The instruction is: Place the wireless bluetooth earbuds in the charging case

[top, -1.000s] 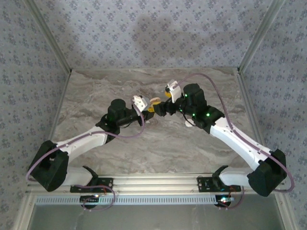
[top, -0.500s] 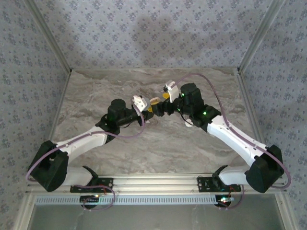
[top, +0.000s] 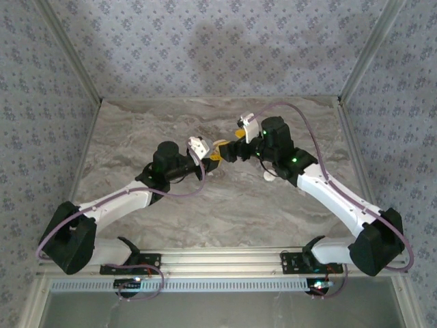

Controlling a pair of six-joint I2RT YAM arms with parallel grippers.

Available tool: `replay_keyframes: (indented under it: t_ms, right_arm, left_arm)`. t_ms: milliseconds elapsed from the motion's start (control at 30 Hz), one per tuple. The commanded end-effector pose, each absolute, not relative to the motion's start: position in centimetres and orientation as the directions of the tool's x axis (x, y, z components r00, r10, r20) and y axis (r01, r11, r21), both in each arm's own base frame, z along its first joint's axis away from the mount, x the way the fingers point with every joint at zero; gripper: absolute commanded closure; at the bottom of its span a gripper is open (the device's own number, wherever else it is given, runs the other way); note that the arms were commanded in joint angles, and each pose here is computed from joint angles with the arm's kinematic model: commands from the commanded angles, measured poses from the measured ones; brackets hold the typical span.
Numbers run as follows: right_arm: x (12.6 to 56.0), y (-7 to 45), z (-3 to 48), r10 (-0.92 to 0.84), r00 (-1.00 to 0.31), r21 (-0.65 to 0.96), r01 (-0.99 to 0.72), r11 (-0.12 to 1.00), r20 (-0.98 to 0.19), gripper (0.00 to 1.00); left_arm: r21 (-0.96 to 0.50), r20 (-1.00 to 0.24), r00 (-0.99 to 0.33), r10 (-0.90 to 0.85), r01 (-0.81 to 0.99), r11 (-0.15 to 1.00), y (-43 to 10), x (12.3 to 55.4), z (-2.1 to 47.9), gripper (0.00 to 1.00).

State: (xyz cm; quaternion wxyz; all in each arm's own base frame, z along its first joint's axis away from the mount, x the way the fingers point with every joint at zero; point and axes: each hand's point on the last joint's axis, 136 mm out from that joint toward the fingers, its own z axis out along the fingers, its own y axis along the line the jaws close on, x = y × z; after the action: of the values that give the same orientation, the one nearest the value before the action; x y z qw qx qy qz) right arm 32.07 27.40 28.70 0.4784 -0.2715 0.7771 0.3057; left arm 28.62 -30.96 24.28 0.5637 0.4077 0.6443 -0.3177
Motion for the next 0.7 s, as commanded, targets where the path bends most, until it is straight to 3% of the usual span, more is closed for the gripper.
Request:
replay_keyframes:
  t_ms: [0, 667]
  right_arm:
    - [31.9, 26.7, 28.7, -0.127, -0.411, 0.224, -0.702, 0.676, -0.903, 0.13]
    - [32.0, 25.5, 27.8, -0.144, -0.434, 0.220, -0.682, 0.697, -0.889, 0.14]
  left_arm:
    - [0.085, -0.993, 0.039, 0.108, 0.883, 0.463, -30.7, 28.1, 27.2, 0.82]
    - [0.078, -0.994, 0.036, 0.099, 0.885, 0.459, -30.7, 27.9, 27.4, 0.82]
